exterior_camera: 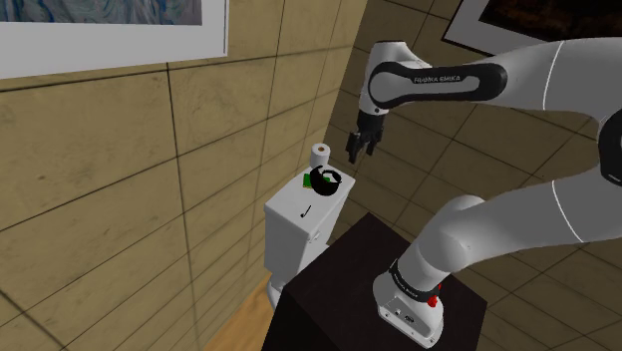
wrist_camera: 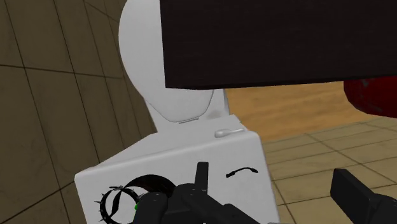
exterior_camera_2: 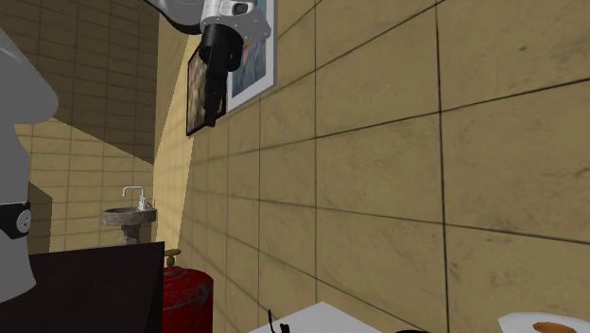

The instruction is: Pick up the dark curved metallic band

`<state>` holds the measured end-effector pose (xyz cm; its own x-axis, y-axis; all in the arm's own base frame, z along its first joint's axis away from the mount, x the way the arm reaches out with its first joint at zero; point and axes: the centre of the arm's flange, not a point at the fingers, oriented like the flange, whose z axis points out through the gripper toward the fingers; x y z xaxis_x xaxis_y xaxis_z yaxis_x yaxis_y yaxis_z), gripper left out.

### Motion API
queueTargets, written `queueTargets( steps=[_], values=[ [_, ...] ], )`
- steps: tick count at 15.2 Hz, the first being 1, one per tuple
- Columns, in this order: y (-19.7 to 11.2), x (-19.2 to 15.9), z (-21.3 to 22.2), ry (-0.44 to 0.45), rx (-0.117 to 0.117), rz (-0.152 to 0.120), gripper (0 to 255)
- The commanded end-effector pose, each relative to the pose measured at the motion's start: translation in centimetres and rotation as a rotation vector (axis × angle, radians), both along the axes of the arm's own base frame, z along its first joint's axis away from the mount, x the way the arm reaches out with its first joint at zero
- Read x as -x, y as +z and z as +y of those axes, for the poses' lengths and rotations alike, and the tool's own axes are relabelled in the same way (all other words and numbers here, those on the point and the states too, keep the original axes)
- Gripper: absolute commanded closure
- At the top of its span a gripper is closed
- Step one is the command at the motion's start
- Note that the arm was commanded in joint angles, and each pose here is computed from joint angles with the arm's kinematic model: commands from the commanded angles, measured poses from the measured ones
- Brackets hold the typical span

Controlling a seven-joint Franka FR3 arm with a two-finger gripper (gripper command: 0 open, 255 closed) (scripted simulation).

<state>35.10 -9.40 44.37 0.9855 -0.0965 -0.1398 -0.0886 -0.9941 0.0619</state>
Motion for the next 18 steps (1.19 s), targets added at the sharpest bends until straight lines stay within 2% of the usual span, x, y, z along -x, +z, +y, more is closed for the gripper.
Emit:
queueTargets(
  steps=[1,18],
  values=[
    [-2.1,-0.9,-1.9,-0.011,-0.005,-0.01,0],
    [-16.6,-9.3,-17.0,-0.104,-0.059,-0.078,0]
  ],
)
